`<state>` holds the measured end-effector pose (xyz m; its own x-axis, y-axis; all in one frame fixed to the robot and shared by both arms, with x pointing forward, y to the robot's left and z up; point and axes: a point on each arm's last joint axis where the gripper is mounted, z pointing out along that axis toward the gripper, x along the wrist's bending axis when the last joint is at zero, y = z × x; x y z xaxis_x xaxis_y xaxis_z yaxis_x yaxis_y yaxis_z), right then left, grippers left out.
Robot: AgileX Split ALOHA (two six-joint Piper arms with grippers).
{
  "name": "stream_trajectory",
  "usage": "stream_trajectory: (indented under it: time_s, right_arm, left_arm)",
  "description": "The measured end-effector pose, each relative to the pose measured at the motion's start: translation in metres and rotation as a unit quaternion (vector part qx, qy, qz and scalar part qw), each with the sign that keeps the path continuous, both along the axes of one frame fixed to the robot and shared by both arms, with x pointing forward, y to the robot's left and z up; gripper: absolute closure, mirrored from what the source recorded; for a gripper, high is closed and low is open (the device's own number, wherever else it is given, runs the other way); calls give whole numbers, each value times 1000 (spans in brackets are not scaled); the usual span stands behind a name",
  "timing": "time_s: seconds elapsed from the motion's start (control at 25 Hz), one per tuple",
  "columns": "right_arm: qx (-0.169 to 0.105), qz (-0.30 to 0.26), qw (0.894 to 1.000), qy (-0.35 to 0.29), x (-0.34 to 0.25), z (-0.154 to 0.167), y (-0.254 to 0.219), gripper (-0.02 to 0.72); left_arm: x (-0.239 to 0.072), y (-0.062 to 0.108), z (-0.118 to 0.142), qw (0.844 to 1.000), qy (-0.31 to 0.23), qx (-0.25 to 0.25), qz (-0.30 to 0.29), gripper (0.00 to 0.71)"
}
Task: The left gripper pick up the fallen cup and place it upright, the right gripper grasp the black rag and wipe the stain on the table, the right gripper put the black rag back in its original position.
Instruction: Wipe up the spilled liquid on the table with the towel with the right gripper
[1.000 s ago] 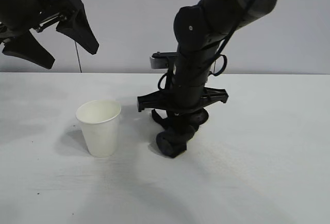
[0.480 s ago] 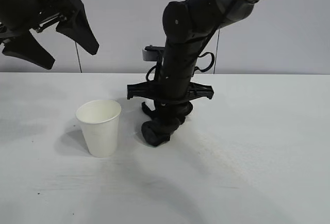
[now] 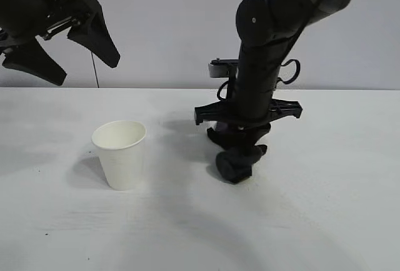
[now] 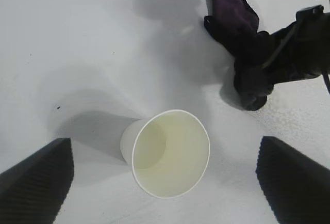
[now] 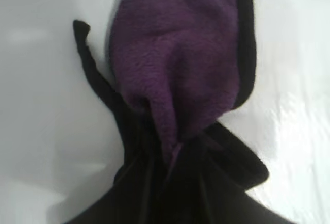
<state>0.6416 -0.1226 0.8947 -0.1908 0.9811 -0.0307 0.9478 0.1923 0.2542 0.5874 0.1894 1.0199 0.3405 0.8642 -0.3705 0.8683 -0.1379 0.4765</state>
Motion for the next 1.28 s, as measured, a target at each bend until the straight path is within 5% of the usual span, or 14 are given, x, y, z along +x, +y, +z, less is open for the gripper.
stream_trajectory:
  time_s: [0.52, 0.88, 1.0, 1.16, 1.28]
  right_arm:
    - [12, -73, 997, 1, -65, -2, -73, 599]
    - [10, -78, 997, 0, -65, -2, -77, 596]
    - [10, -78, 997, 1, -65, -1, -77, 509]
    - [11, -81, 997, -1, -66, 2, -78, 234]
    - [19, -81, 996, -18, -67, 15, -78, 157]
  left_arm:
    - [0, 0, 0, 1000, 2, 0, -1, 16]
    - [-1, 0, 0, 1000, 4, 0, -2, 16]
    - [-1, 0, 0, 1000, 6, 0, -4, 16]
    - [-2, 0, 0, 1000, 8, -1, -5, 16]
    - [-2, -1, 0, 1000, 9, -1, -6, 16]
